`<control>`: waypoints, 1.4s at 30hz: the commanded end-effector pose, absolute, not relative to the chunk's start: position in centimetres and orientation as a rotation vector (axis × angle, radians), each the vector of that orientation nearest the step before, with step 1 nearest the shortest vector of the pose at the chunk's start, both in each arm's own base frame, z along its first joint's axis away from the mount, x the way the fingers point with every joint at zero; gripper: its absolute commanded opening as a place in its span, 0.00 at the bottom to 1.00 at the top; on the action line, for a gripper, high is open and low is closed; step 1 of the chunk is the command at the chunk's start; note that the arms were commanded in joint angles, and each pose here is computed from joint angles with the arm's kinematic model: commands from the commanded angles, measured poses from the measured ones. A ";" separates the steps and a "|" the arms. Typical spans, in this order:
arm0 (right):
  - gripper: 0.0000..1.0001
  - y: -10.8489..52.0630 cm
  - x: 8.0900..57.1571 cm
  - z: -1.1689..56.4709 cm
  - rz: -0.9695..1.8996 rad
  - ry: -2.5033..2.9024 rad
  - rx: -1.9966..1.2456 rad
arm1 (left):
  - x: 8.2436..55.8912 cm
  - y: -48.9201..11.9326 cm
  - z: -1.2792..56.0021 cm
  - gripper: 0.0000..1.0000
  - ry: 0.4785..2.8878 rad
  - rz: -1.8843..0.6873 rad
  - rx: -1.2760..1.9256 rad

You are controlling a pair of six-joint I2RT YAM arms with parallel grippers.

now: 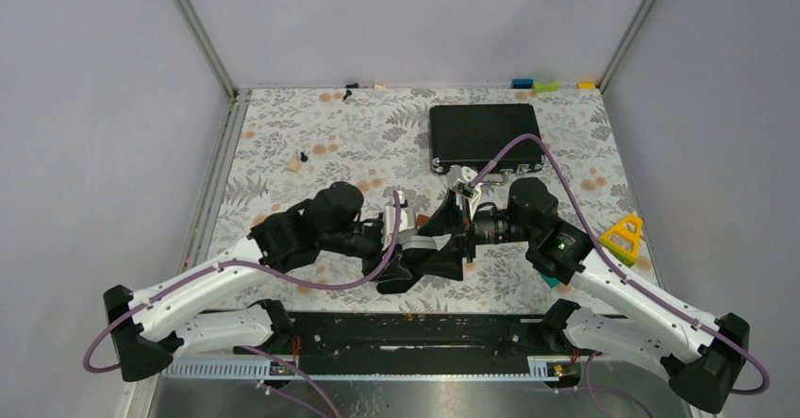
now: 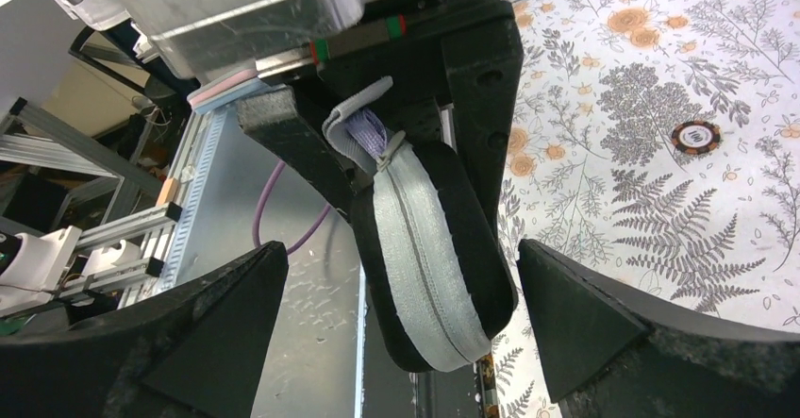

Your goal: Open the umbrella

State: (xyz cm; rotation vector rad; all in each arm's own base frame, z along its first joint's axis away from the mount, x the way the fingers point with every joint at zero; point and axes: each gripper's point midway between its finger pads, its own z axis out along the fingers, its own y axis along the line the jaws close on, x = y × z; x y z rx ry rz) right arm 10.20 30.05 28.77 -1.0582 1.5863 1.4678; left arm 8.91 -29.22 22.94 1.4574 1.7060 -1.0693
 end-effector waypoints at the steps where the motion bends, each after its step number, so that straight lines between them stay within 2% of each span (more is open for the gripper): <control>1: 0.99 30.1 9.4 29.8 1.509 1.497 -1.074 | 9.4 -30.7 27.0 0.10 1.555 -1.101 1.418; 9: 0.79 31.1 9.6 28.8 1.506 1.551 -1.080 | 9.2 -30.9 27.0 0.11 1.560 -1.120 1.420; 19: 0.72 31.6 10.3 26.7 1.349 1.634 -1.123 | 9.2 -30.7 27.4 0.12 1.544 -1.117 1.415; 20: 0.68 31.4 10.2 26.1 1.345 1.672 -1.123 | 9.2 -30.6 27.5 0.13 1.545 -1.114 1.410; 22: 0.52 31.5 10.7 26.0 1.324 1.703 -1.102 | 9.2 -30.6 27.7 0.15 1.544 -1.116 1.403; 23: 0.42 31.5 11.1 26.1 1.308 1.712 -1.086 | 9.2 -30.6 27.8 0.17 1.541 -1.118 1.399; 24: 0.32 31.6 11.4 26.1 1.295 1.718 -1.068 | 9.2 -30.6 28.1 0.24 1.534 -1.121 1.394; 25: 0.24 31.7 11.8 26.4 1.285 1.711 -1.045 | 9.2 -30.5 28.2 0.36 1.533 -1.119 1.387; 27: 0.14 32.0 12.5 27.5 1.290 1.663 -0.980 | 9.4 -30.4 28.8 0.71 1.527 -1.112 1.357; 28: 0.10 32.1 12.7 28.2 1.301 1.624 -0.949 | 9.5 -30.3 29.2 0.84 1.526 -1.109 1.333; 30: 0.00 31.9 13.1 29.5 1.326 1.564 -0.853 | 10.5 -29.9 30.9 0.98 1.547 -1.095 1.195; 36: 0.00 29.4 13.8 36.0 1.366 1.262 -0.586 | 12.4 -26.0 36.3 0.99 1.439 -1.045 0.797; 42: 0.00 26.3 13.7 41.0 1.425 1.008 -0.367 | 13.8 -22.4 36.9 0.99 1.389 -1.082 0.439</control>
